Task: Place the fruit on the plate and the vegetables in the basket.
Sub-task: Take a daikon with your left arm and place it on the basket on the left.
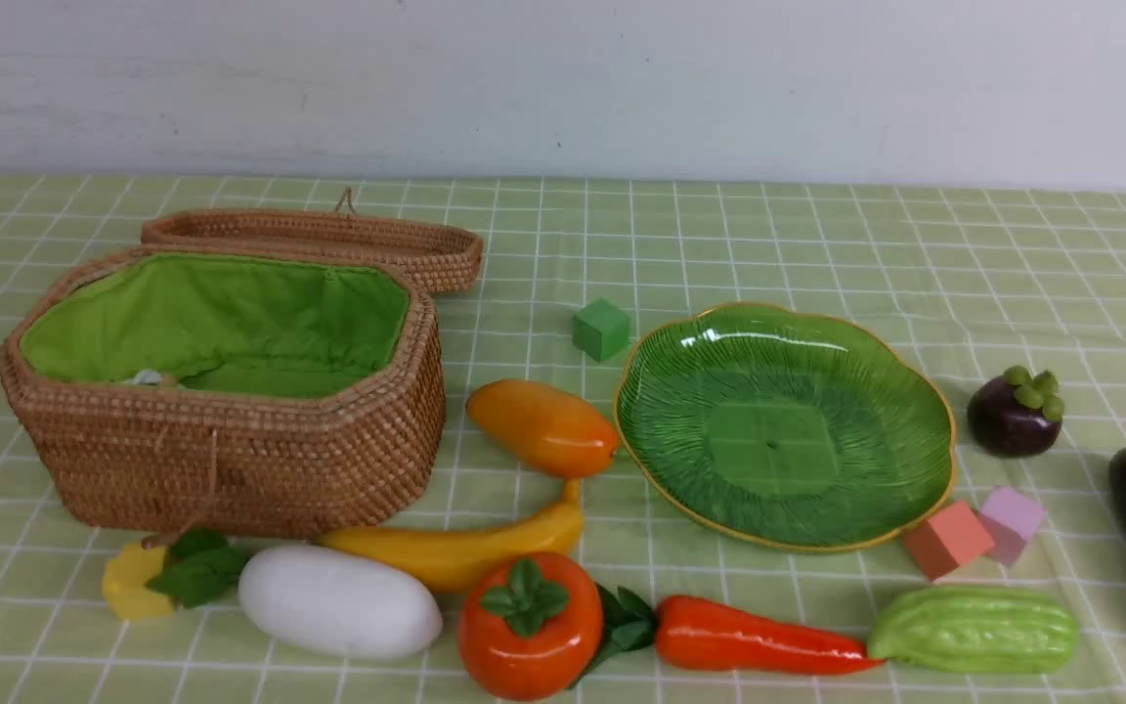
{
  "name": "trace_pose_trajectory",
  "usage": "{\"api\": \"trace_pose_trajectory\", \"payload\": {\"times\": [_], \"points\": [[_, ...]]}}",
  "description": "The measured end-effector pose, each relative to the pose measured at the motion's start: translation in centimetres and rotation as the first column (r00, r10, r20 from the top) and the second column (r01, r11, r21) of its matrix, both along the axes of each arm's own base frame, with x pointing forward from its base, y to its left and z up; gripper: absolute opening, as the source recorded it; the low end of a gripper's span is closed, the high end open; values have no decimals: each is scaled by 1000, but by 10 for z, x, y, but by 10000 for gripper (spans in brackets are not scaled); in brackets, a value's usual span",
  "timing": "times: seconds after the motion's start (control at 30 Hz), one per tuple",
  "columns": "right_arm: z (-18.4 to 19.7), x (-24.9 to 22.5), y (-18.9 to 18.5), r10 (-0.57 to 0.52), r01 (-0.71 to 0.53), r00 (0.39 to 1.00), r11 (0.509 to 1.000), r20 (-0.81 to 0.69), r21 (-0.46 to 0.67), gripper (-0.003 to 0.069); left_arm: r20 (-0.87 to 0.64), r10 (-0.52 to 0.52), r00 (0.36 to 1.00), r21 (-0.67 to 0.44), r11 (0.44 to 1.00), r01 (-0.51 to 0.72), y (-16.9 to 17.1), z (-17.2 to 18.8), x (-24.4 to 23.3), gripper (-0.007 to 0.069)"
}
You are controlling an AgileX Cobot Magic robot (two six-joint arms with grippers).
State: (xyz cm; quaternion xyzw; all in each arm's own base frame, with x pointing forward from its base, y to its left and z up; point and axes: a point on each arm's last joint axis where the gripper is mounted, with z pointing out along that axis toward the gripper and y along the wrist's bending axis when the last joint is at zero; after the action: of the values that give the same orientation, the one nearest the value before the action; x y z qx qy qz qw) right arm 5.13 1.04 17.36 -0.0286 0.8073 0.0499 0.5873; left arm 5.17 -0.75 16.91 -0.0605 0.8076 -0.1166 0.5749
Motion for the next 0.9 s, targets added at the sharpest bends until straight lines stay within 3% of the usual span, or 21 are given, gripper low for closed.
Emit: {"api": "trace_pose_trajectory", "payload": {"times": [0.73,0.9], "points": [[0,0,0,0,0,1000,1000,0,0,241,0,0,1000,0,1000,0,0,0,0,181],[0,0,0,0,0,1000,1000,0,0,241,80,6,997,-21,1000,-4,0,7,2,183]]}}
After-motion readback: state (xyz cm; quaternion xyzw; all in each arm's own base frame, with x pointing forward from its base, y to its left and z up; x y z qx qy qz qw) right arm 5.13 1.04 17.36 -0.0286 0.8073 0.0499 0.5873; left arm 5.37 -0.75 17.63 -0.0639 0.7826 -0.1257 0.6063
